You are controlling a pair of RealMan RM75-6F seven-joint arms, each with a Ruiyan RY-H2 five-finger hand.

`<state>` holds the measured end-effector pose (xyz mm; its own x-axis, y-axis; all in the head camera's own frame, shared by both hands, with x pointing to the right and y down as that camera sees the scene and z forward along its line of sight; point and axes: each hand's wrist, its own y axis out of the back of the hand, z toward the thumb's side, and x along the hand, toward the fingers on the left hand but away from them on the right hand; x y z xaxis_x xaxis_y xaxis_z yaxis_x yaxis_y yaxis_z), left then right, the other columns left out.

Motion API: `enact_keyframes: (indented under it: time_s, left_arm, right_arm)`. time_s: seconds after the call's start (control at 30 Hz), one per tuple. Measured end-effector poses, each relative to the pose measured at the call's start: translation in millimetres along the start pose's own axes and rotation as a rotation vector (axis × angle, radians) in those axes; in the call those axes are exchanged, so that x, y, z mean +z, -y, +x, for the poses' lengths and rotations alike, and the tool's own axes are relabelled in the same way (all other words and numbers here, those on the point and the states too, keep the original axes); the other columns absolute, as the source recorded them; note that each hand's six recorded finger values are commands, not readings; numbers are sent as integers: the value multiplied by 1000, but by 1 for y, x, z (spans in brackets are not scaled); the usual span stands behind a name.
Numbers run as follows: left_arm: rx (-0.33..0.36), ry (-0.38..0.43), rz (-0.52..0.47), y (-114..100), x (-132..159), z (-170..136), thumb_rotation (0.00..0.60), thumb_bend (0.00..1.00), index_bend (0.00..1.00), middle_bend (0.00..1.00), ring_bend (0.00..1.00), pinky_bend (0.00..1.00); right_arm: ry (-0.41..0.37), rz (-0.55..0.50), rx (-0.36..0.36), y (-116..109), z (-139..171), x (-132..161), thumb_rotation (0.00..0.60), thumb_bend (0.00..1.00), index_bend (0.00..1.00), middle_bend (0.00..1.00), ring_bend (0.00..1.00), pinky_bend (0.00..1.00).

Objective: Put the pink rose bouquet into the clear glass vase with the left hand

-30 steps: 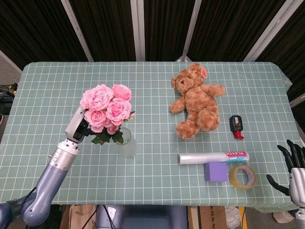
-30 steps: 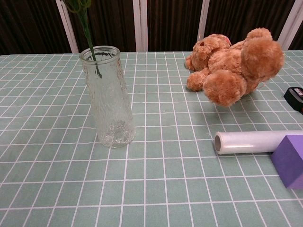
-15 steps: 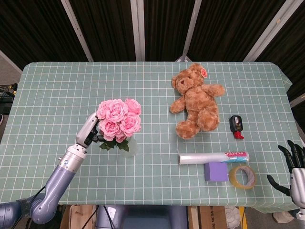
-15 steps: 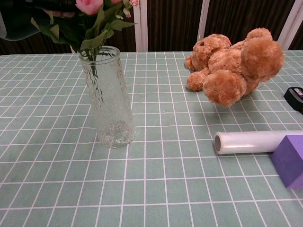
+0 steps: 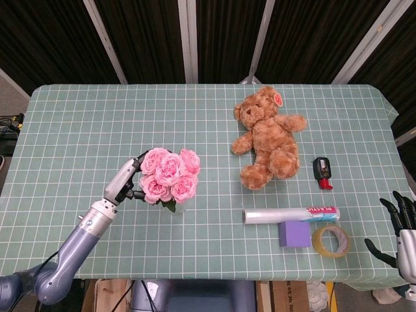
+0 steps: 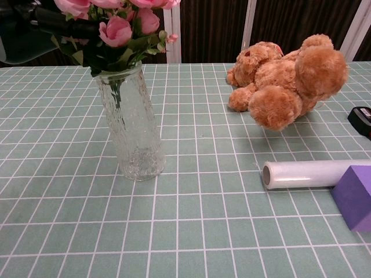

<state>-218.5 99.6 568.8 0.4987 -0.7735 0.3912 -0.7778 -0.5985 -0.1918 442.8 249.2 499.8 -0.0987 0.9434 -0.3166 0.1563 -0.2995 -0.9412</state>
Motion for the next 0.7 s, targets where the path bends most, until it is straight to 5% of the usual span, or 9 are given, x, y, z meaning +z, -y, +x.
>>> enact_keyframes:
  time_s: [0.37,0.7]
  left_arm:
    - [57,5,109,-52,14,-38,600,325,142,87,29,182]
    - [102,-23,415,-84,27,-89,600,324,159,104,28,175]
  right_arm:
    - [-8,-3,-2,-1,1,1,600,220,174,57,0,0]
    - [-20,1,1,1,2,7,600,220,174,57,0,0]
